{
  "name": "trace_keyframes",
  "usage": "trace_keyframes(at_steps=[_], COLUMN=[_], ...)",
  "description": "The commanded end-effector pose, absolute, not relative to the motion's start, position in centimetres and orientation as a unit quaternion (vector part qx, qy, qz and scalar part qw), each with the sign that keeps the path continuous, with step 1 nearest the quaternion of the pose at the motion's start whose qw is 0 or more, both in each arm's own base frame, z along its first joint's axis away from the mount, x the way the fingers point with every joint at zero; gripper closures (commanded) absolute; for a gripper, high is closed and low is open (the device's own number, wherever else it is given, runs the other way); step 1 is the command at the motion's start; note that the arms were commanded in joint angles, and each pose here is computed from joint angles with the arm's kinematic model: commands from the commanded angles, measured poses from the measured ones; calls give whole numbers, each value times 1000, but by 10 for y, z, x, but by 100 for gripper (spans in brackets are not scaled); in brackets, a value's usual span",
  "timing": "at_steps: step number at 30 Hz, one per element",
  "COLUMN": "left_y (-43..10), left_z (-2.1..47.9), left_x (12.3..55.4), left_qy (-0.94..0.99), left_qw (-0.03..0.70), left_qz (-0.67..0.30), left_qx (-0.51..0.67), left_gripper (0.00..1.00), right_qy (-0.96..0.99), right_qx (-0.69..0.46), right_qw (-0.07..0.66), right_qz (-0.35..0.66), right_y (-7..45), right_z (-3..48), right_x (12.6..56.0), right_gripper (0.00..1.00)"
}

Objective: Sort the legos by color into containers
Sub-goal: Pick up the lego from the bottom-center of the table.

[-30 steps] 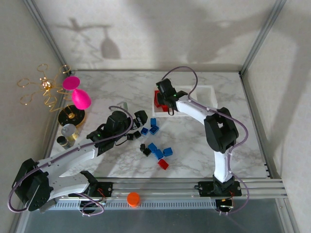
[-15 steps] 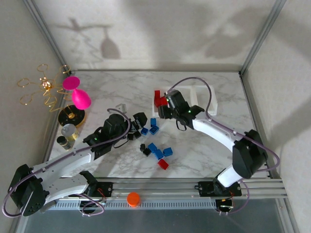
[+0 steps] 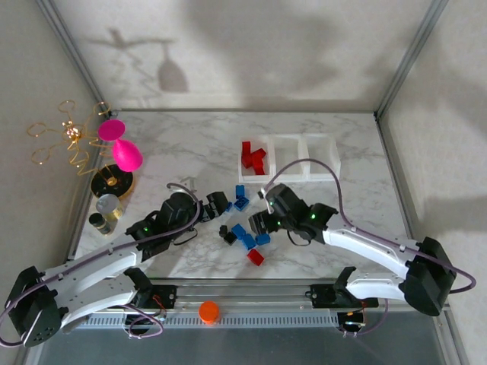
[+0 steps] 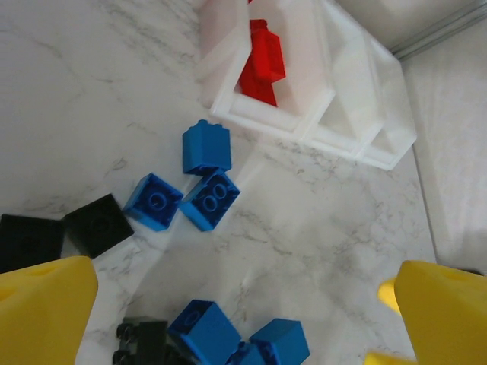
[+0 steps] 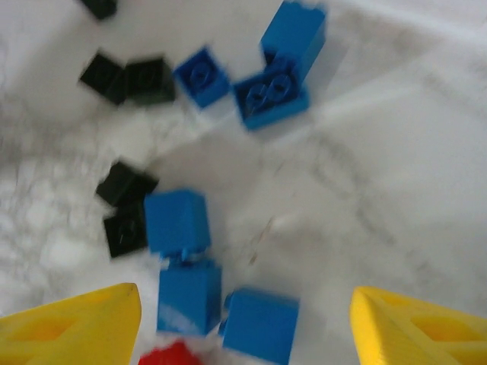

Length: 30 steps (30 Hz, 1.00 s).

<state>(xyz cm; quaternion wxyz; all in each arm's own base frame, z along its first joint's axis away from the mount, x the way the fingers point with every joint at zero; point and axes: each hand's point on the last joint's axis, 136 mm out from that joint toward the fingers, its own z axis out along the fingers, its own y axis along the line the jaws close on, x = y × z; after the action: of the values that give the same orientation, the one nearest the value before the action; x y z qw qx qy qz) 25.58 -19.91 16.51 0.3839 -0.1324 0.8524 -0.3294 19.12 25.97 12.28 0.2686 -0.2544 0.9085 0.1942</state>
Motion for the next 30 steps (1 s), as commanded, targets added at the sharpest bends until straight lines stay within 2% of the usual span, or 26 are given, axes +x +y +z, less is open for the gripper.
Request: trace_keyframes(at_steps=[1,12,17,24,30], left_y=[-189,-173,-171,-169,-170], left_z=[157,152,150,150,150], left_x=[250,245,246,248,250], left_qy=[857,856,856,856,856], left_qw=[380,390,391,396,398], left_qz=[-314,-296,-291,-284,-282], left_qx=[-149,-167,-173,-173,-169], left_gripper=[0,0,0,0,0], right_qy=[910,905,909,911,914], right_qx=[-263,-304,-314,-323,-325], right_qw=[230,186,187,191,191], right_qz=[222,231,201,169,151], right_y=[265,267,271,282,286], right_z=[108,72,57,43,35], right_x=[158,101,103,112,117], right_gripper=[27,24,23,28,38])
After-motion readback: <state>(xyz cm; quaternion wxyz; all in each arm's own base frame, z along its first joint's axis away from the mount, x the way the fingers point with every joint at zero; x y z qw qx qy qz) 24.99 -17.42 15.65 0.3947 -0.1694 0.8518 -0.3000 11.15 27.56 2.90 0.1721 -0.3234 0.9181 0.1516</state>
